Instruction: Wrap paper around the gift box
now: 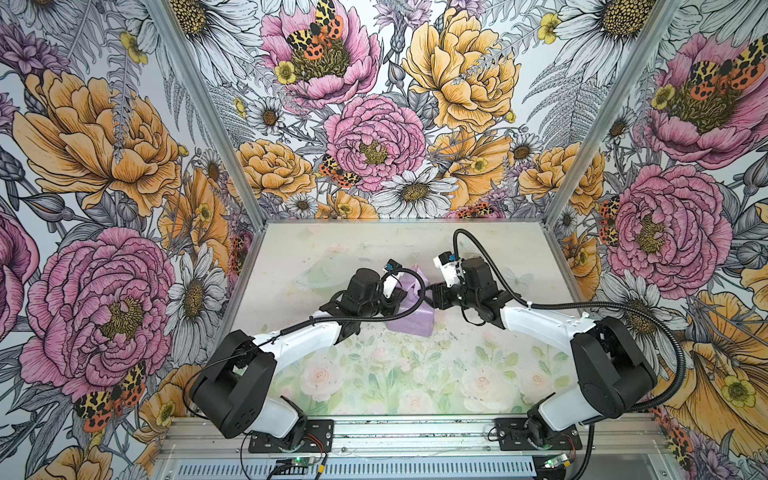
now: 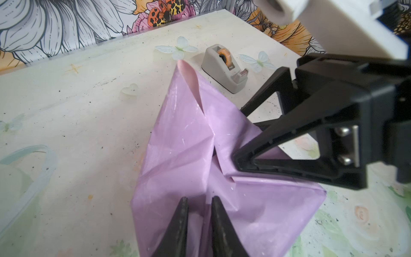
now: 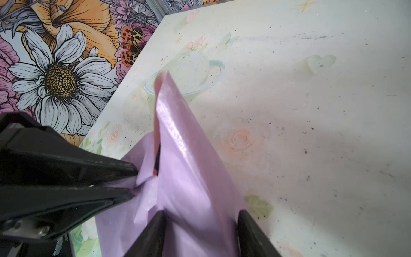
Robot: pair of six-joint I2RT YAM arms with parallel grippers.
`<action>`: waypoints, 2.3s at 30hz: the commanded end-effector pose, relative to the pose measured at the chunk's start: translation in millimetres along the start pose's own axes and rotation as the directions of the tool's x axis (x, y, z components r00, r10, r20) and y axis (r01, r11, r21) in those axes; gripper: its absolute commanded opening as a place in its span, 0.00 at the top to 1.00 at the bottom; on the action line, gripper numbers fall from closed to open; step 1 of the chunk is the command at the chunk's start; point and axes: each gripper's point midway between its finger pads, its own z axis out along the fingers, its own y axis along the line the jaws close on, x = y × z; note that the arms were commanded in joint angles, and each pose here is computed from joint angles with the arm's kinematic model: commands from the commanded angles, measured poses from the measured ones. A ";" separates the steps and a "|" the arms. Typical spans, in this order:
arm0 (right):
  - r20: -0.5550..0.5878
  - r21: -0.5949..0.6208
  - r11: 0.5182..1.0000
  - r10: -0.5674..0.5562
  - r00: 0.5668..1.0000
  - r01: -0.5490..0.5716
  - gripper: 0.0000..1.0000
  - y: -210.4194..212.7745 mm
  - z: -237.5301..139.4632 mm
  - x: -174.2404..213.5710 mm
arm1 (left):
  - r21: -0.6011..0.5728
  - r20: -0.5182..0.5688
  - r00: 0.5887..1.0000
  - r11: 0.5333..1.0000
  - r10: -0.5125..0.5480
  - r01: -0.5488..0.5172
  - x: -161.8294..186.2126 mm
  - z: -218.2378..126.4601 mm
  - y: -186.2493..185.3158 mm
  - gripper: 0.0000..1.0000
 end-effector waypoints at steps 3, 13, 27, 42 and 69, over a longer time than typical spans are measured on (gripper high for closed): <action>0.003 -0.037 0.999 0.038 0.999 -0.037 0.46 3.5 7.4 1.3 | 0.086 -0.054 0.997 0.995 -0.050 0.054 20.2 10.0 -8.9 0.83; 0.053 -0.069 0.997 0.038 0.998 -0.035 0.44 9.4 10.4 -13.3 | 0.081 -0.094 0.994 0.995 -0.056 0.064 30.1 13.9 -7.5 0.86; 0.081 -0.129 0.991 0.045 0.996 -0.035 0.44 14.7 21.3 -22.5 | 0.085 -0.121 0.991 0.994 -0.051 0.061 35.2 17.7 -8.6 0.86; 0.097 -0.198 0.979 0.064 0.993 -0.044 0.44 21.3 21.4 -27.2 | 0.076 -0.142 0.988 0.995 -0.055 0.066 38.9 20.4 -7.0 0.88; 0.000 -0.206 0.972 -0.112 0.994 0.110 0.88 15.8 38.6 4.6 | 0.142 0.067 0.992 0.985 -0.111 0.101 -52.9 -19.3 28.2 0.33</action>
